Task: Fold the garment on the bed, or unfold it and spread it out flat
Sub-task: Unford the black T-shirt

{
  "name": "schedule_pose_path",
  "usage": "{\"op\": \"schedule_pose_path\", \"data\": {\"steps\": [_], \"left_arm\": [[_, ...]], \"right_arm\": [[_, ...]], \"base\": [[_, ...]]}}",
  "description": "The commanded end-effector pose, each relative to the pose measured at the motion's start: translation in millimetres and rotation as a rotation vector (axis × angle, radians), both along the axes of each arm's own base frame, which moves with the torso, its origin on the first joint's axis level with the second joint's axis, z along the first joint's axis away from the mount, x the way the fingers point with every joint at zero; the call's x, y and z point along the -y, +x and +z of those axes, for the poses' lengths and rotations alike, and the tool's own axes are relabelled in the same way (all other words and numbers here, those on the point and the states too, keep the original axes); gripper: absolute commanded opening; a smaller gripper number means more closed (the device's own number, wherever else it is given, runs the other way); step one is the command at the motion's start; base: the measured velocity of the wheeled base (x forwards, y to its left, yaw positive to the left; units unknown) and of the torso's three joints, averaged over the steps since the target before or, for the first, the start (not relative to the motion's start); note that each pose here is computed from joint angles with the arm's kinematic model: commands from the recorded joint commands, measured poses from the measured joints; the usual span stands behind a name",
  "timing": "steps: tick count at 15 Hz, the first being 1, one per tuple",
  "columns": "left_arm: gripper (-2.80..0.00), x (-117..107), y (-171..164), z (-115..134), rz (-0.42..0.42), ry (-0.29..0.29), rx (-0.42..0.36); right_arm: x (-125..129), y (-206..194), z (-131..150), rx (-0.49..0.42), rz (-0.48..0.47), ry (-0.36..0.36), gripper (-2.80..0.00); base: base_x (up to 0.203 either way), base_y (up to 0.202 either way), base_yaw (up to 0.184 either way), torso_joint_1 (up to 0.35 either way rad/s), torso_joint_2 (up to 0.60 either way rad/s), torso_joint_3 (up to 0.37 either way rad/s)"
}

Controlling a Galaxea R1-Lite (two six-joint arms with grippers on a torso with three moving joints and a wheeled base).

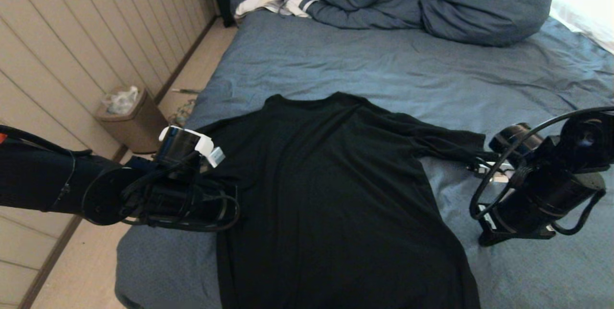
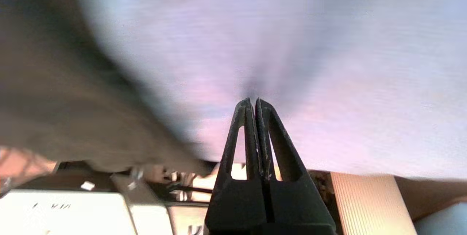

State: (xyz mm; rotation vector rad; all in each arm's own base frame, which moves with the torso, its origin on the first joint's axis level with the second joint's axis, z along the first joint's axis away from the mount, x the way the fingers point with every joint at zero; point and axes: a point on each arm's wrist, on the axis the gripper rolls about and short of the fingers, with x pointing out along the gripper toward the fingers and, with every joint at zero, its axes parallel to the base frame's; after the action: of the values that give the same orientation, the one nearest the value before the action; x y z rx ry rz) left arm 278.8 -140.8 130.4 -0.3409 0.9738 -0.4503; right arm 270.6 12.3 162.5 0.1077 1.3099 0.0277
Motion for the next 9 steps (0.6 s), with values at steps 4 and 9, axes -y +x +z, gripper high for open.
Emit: {"op": "schedule_pose_path", "data": {"steps": [4,9], "left_arm": [[-2.80,-8.3,5.5,3.4,0.031,-0.008,0.011],[-2.80,-39.5,14.4,33.8,0.136,-0.042,0.110]], "right_arm": [[27.2,-14.1,24.9,0.097,-0.050,-0.006,-2.80],[17.3,-31.9,67.0,0.270,-0.004,0.056,-2.80]], "base": [[0.000,0.000,0.000,0.000,0.00,0.000],[0.000,0.000,0.000,0.000,0.00,0.000]]}}
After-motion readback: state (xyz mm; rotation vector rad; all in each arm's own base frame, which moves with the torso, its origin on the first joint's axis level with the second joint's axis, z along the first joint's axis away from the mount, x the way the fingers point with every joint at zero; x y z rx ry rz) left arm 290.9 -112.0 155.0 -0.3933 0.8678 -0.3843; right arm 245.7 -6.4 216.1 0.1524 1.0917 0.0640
